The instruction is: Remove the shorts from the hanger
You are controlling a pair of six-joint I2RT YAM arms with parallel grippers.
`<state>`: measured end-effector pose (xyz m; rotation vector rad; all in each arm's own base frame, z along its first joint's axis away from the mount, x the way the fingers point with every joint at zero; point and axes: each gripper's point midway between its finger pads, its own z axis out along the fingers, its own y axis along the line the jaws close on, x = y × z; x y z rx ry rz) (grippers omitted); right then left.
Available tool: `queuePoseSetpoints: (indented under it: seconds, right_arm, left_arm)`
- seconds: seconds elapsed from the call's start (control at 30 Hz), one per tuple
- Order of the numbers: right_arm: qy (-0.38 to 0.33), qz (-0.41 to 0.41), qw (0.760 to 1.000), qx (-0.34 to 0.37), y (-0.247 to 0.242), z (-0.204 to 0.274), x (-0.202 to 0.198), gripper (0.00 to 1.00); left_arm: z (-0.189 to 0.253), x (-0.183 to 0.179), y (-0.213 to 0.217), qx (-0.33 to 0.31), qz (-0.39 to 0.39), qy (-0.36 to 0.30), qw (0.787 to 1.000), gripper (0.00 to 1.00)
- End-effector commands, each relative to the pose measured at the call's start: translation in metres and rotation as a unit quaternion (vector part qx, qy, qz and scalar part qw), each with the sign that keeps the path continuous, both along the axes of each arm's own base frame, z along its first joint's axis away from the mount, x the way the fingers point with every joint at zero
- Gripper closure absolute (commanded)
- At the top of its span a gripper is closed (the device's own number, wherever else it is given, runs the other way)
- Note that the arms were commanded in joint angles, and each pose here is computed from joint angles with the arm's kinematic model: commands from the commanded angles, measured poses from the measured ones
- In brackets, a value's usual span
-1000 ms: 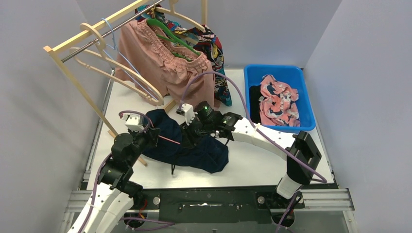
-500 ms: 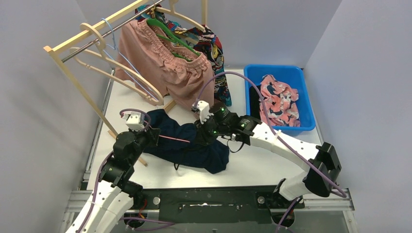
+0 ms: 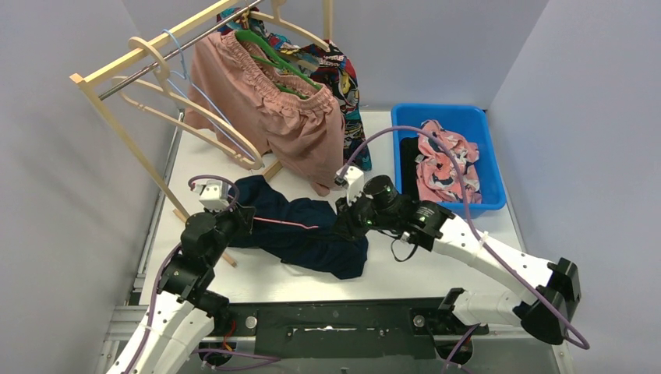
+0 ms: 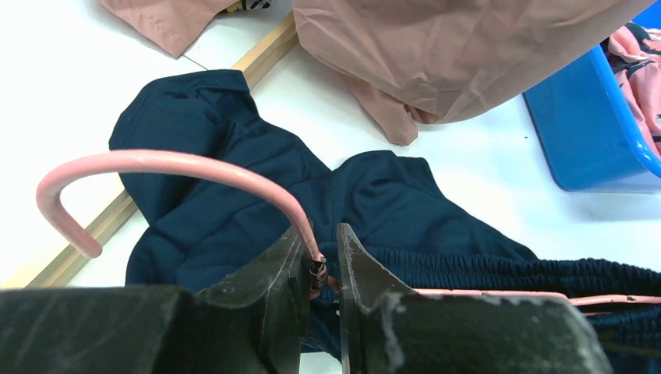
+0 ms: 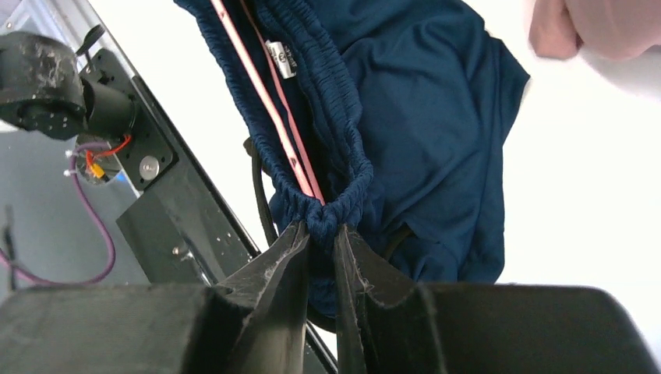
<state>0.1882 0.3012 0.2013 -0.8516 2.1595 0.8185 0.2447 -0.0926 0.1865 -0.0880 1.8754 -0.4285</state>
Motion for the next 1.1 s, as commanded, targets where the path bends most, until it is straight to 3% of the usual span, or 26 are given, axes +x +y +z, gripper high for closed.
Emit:
queuePoseSetpoints:
  seconds: [0.0, 0.2, 0.53, 0.63, 0.73, 0.8, 0.9, 1.07]
  right_arm:
    - [-0.029, 0.021, 0.999, 0.011, -0.014, 0.003, -0.014, 0.97]
    - [-0.014, 0.098, 0.994, 0.048, -0.016, 0.001, -0.052, 0.95]
    - [-0.025, 0.058, 0.998, -0.015, -0.02, -0.019, -0.027, 0.92]
    - [-0.071, 0.018, 0.997, -0.036, -0.027, -0.002, -0.004, 0.82]
    - [-0.116, 0.002, 0.993, -0.002, -0.028, 0.018, 0.004, 0.74]
    - [-0.139, -0.004, 0.99, 0.023, -0.029, 0.028, 0.005, 0.58]
    - [-0.155, -0.038, 0.987, 0.032, -0.036, 0.043, 0.013, 0.44]
    - [-0.163, -0.038, 0.985, 0.036, -0.035, 0.047, 0.014, 0.36]
  left_arm:
    - [0.018, 0.007, 0.015, 0.001, 0.046, -0.03, 0.998, 1.0]
    - [0.018, 0.007, 0.017, 0.001, 0.051, -0.032, 0.998, 1.0]
    - [0.017, 0.008, 0.016, 0.0, 0.05, -0.03, 0.998, 1.0]
    - [0.015, 0.008, 0.015, 0.0, 0.047, -0.029, 0.998, 1.0]
    - [0.015, 0.008, 0.01, -0.002, 0.032, -0.028, 0.999, 1.0]
    - [0.014, 0.008, 0.001, -0.008, 0.009, -0.031, 0.999, 1.0]
    - [0.014, 0.007, -0.009, -0.013, -0.017, -0.027, 0.999, 1.0]
    - [0.018, 0.005, -0.01, -0.018, -0.021, -0.034, 0.999, 1.0]
